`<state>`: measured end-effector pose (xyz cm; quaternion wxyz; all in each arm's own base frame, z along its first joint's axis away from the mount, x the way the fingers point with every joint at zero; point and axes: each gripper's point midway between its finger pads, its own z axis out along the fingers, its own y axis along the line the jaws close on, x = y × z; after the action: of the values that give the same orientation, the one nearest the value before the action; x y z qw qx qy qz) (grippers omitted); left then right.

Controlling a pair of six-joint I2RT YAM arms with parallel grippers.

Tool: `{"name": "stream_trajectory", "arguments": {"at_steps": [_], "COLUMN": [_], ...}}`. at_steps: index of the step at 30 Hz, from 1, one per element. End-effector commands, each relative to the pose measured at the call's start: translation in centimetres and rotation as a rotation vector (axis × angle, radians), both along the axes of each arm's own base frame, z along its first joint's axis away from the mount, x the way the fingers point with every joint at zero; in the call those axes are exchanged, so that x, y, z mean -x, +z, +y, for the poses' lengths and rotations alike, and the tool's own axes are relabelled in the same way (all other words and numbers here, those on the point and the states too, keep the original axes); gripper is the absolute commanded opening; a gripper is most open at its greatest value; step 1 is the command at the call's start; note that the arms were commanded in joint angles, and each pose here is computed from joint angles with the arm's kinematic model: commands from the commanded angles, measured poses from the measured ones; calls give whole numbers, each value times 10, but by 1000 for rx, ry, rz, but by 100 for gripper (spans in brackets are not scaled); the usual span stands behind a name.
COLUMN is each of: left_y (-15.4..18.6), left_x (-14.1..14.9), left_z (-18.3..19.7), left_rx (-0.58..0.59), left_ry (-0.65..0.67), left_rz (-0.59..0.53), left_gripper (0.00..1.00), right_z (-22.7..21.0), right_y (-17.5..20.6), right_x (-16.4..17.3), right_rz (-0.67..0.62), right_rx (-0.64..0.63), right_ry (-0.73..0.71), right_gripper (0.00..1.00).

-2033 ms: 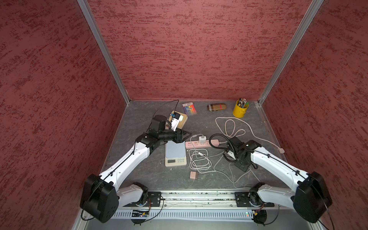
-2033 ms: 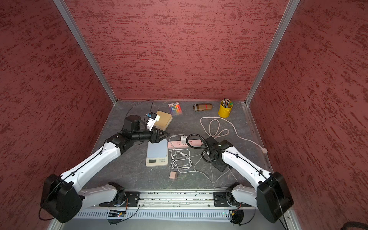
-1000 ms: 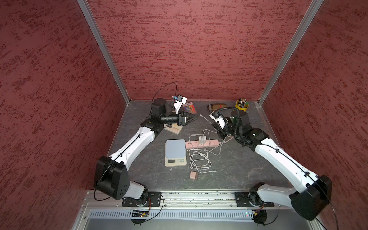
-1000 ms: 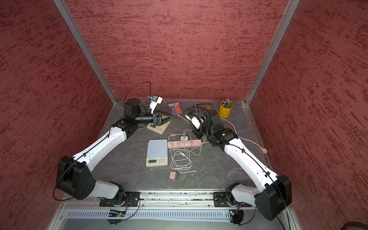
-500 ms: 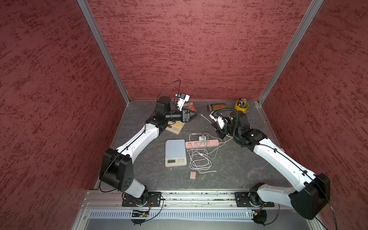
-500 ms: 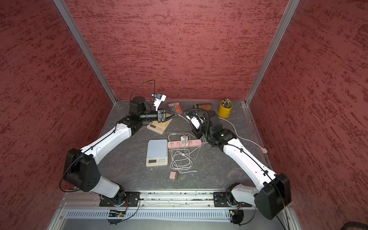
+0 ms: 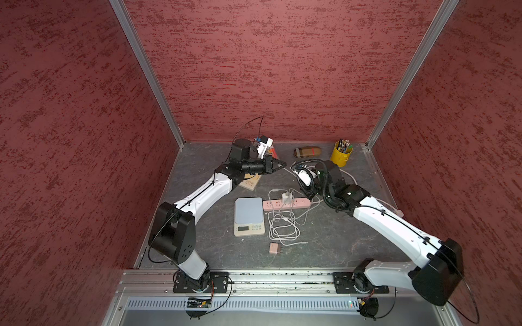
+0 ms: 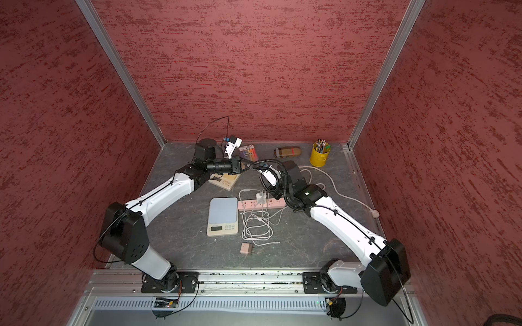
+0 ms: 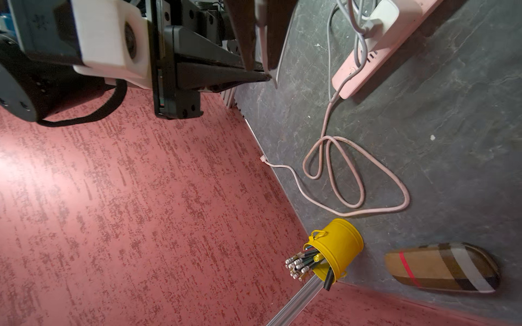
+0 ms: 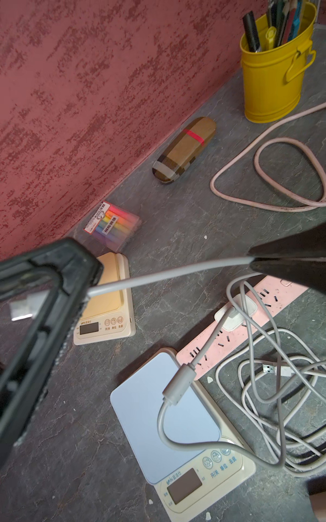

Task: Charge the electronic scale
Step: Pick up the charging cable from the center of the board.

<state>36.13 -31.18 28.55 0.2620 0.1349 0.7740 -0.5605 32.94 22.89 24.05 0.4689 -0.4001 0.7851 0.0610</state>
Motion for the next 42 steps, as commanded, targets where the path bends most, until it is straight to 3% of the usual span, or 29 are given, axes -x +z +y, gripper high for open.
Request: {"name": "stream_trajectory", "arguments": {"at_steps": [1,3,5,6,9,11,16,24,33,39,42], "left_y": [3,2,0,1,5,8,18,24,28,24,19], "left_x": [6,11,14,16,24,31,46,53,59,61,58], "left_z": [4,8,15,19,35,42,43,45,46,48,61], "left_rx": [-24,-37,-46,-46,-37,-38,-11,33,50,53,30], "left_ry": [-3,-8,-10,-17,-41,-61,-113,-109,-108,-100,-50], "left_rz": [-6,-23,-43,-61,-109,-144,-176,-134,-104,-79,-64], "left_gripper": [0,0,0,0,0,0,0,0,0,0,34], "right_z": [-5,-1,8,13,24,29,54,100,115,130,138], "right_y": [7,8,16,22,51,69,90,76,79,71,66], "right_x": [-8,-4,6,14,37,46,48,36,33,40,34], "right_rz": [-35,-28,-32,-38,-89,-129,-123,-79,-140,-111,-56], "right_rx": [8,-9,-61,-97,-231,-320,-445,-372,-339,-327,-336], "right_ry": [-55,-29,34,77,183,229,323,374,357,403,367], "right_gripper": [0,6,33,41,54,57,51,43,2,0,0]}}
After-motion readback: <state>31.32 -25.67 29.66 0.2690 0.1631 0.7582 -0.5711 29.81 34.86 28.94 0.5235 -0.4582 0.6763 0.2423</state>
